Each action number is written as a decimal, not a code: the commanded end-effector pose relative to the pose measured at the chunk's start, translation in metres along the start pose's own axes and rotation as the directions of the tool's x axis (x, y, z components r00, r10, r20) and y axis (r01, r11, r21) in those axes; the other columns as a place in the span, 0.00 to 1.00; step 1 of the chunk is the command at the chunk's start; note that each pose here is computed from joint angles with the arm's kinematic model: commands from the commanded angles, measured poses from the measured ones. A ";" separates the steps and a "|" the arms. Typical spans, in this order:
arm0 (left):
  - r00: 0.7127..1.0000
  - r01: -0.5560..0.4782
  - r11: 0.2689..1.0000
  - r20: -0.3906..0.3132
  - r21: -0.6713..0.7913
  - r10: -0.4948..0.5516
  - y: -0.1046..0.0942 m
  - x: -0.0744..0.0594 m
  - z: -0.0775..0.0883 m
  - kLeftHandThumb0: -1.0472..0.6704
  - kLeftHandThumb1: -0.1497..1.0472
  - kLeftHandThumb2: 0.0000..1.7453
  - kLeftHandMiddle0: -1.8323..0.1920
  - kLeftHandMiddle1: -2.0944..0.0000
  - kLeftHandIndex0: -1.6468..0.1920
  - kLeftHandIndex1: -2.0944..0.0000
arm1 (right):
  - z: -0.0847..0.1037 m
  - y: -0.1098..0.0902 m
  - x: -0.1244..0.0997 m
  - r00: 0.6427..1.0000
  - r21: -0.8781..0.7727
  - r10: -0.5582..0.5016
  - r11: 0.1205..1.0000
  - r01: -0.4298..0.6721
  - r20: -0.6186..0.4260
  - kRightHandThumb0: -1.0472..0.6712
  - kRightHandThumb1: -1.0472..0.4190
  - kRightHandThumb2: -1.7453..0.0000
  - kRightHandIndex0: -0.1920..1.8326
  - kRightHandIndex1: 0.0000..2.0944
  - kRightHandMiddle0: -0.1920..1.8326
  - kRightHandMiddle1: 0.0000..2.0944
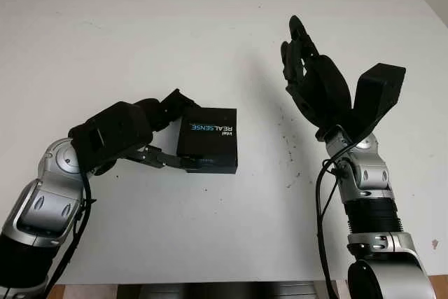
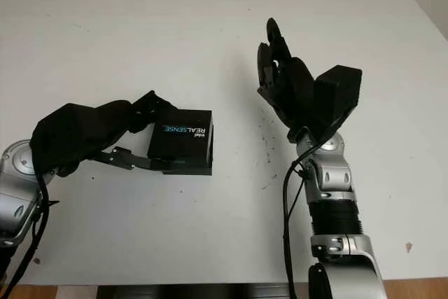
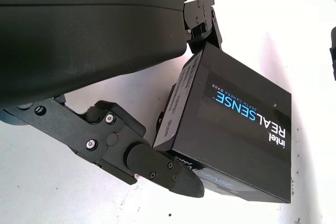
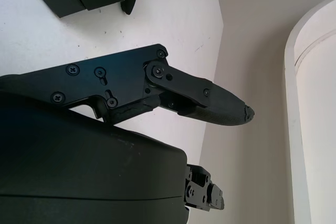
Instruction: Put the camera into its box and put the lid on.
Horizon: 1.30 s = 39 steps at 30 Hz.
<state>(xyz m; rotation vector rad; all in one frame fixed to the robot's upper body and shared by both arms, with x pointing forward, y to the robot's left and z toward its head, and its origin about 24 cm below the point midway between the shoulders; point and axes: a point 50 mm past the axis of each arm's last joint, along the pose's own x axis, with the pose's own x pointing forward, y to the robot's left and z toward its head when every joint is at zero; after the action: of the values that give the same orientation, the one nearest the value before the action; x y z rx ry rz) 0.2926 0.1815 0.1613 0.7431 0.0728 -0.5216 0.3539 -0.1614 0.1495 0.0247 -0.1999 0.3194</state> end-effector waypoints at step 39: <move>1.000 0.019 0.995 0.000 -0.103 -0.019 -0.014 -0.002 -0.002 0.38 1.00 0.14 0.83 0.97 0.79 0.20 | 0.002 0.002 0.000 1.000 0.000 -0.002 1.000 0.002 0.014 0.19 0.00 0.60 0.00 0.00 0.00 0.00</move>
<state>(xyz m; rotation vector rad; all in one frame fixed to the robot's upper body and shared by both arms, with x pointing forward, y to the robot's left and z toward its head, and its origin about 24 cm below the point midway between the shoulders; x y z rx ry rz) 0.2877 0.1761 0.1573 0.6447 0.0860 -0.5178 0.3539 -0.1606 0.1489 0.0285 -0.1984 0.3146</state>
